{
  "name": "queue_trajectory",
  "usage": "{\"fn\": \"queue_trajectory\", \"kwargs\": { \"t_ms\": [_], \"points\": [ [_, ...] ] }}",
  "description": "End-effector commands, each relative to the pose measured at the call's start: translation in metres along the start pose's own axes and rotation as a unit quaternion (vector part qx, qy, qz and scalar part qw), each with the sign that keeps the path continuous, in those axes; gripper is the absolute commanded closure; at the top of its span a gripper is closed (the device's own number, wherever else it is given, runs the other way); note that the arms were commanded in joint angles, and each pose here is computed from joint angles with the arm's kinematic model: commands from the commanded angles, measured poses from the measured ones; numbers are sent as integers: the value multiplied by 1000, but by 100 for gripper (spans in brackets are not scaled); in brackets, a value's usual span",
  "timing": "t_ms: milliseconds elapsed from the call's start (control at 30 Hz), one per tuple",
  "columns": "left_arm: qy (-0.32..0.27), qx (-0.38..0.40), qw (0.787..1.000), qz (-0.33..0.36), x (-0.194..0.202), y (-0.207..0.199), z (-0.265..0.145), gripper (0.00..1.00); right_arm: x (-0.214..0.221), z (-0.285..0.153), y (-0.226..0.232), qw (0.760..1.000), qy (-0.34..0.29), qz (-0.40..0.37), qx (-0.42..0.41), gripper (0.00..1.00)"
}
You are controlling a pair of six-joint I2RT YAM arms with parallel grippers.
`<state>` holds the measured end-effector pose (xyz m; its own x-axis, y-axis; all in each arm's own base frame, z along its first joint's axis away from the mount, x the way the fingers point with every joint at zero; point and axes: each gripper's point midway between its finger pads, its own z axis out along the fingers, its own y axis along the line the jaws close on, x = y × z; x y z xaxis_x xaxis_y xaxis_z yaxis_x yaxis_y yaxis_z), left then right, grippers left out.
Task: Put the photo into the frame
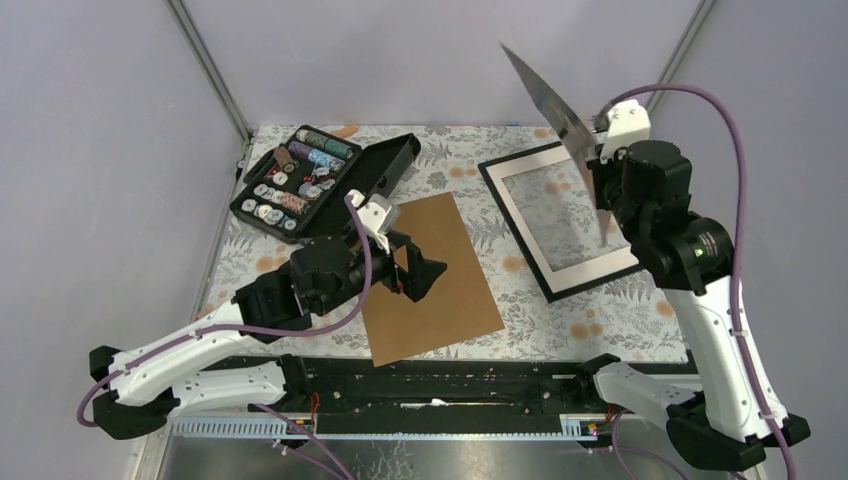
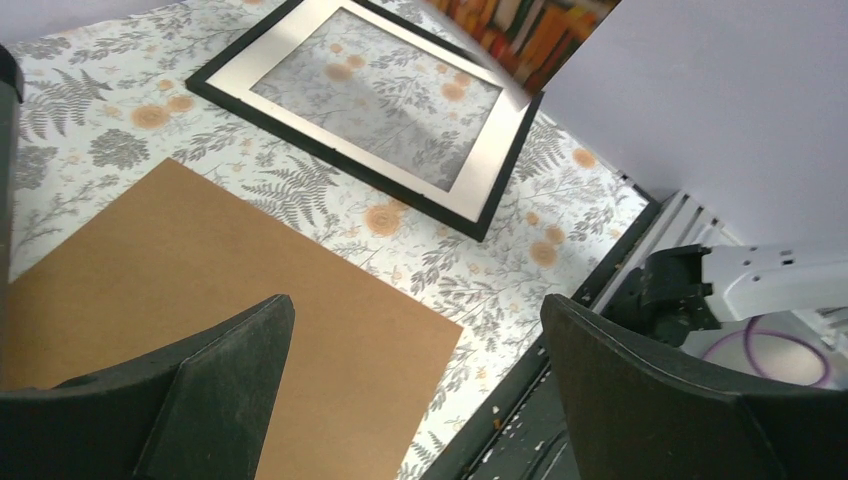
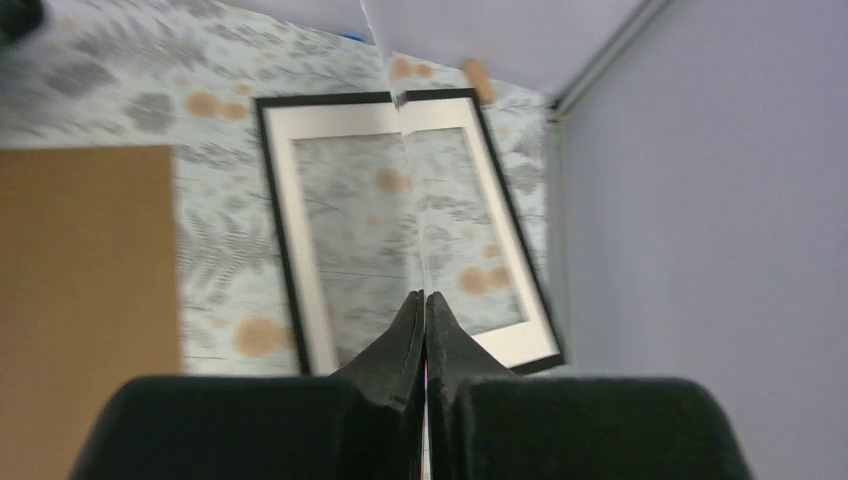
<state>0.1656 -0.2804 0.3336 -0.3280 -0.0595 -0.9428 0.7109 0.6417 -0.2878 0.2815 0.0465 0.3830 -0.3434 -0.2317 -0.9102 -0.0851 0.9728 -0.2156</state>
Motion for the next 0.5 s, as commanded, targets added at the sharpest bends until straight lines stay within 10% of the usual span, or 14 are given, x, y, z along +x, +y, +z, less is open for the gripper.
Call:
{"fn": "queue_trajectory", "kwargs": {
  "t_ms": [0,467],
  "points": [
    [-24,-23,999,32,-3,16,-8,1,30,22,-23,970,100,-221,35,100],
    [-48,-73,996,35,2,40,-13,1,200,101,64,949,199,-227,-94,100]
  ]
}}
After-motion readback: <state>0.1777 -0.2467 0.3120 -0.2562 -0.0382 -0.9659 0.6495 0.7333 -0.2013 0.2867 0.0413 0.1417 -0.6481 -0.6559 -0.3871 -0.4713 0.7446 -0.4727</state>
